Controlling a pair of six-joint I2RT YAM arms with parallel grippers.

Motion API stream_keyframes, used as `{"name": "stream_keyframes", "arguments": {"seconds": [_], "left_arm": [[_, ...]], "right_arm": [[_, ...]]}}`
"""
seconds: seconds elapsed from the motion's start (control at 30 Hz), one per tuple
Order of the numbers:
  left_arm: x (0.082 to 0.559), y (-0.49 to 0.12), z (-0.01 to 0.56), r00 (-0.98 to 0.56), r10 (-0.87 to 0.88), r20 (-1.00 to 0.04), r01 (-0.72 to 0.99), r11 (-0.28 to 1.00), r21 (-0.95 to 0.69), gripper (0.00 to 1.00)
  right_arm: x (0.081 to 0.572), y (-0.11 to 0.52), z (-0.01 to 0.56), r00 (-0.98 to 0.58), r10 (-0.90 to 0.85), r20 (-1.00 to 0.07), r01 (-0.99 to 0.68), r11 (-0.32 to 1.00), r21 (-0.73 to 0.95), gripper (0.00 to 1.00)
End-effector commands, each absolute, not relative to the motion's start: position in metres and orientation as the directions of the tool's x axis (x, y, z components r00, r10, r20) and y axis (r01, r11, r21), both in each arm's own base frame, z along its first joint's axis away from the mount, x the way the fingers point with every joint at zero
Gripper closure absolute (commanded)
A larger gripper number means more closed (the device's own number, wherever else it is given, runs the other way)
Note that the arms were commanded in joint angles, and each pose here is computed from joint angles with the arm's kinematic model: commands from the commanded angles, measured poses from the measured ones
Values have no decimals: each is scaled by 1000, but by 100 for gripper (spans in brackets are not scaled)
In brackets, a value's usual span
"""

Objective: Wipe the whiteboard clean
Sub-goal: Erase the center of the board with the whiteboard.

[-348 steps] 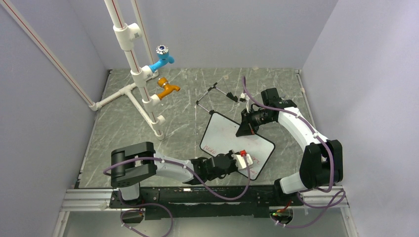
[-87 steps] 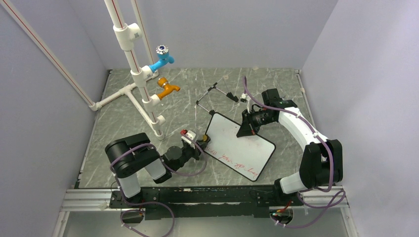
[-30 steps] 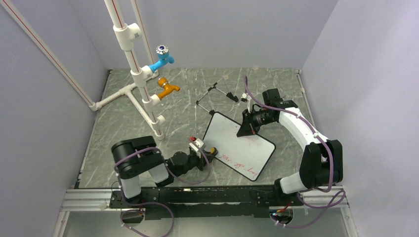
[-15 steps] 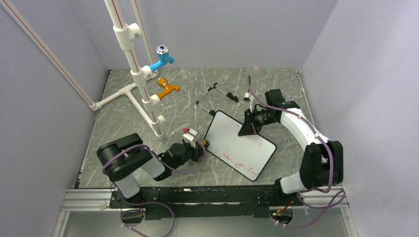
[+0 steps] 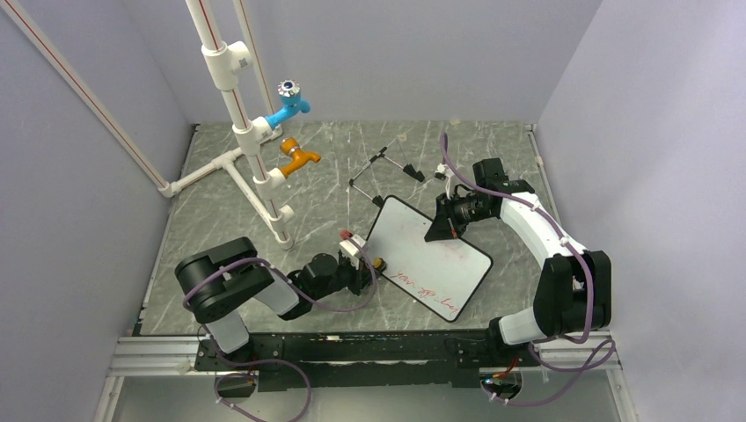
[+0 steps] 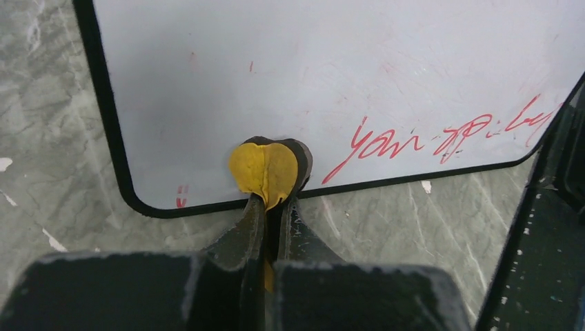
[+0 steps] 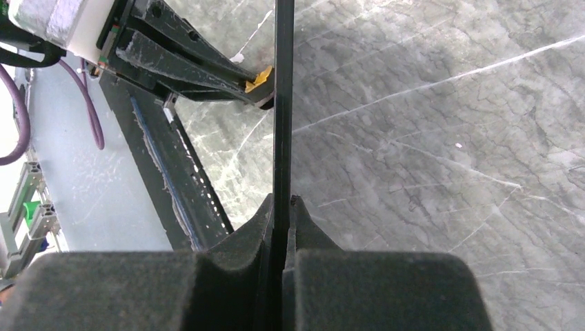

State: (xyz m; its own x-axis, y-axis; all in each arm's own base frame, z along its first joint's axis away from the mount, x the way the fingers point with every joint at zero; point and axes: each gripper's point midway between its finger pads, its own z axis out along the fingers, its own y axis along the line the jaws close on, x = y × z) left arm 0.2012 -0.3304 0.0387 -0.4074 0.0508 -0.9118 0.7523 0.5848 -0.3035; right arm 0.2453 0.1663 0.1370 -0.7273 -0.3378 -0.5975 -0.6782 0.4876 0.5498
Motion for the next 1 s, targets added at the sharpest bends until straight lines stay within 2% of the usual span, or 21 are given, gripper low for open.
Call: {"name": "stream_keyframes", "arguments": {"seconds": [0.0, 0.2, 0.3, 0.43, 0.63, 0.97], "left_arm": [[192, -305, 26, -527, 52, -848, 679, 626, -384, 100], [221, -259, 69, -513, -83, -854, 529, 753, -391, 100], [225, -246, 87, -490, -97, -866, 518, 767, -379, 100], [219, -249, 88, -487, -19, -873, 582, 738, -341, 100], [205, -276, 57, -540, 115, -834, 676, 649, -348, 100], [224, -297, 45, -532, 175, -829, 665, 692, -281, 100]], "right_arm": [[261, 167, 136, -609, -390, -691, -779, 458, 428, 100], [261, 167, 136, -609, -389, -691, -778, 460, 427, 100], [261, 167, 137, -608, -388, -692, -778, 462, 425, 100], [261, 167, 137, -608, -387, -693, -778, 461, 426, 100], [261, 167, 137, -608, -388, -693, -779, 463, 424, 100], [261, 167, 135, -610, -389, -691, -778, 458, 430, 100]]}}
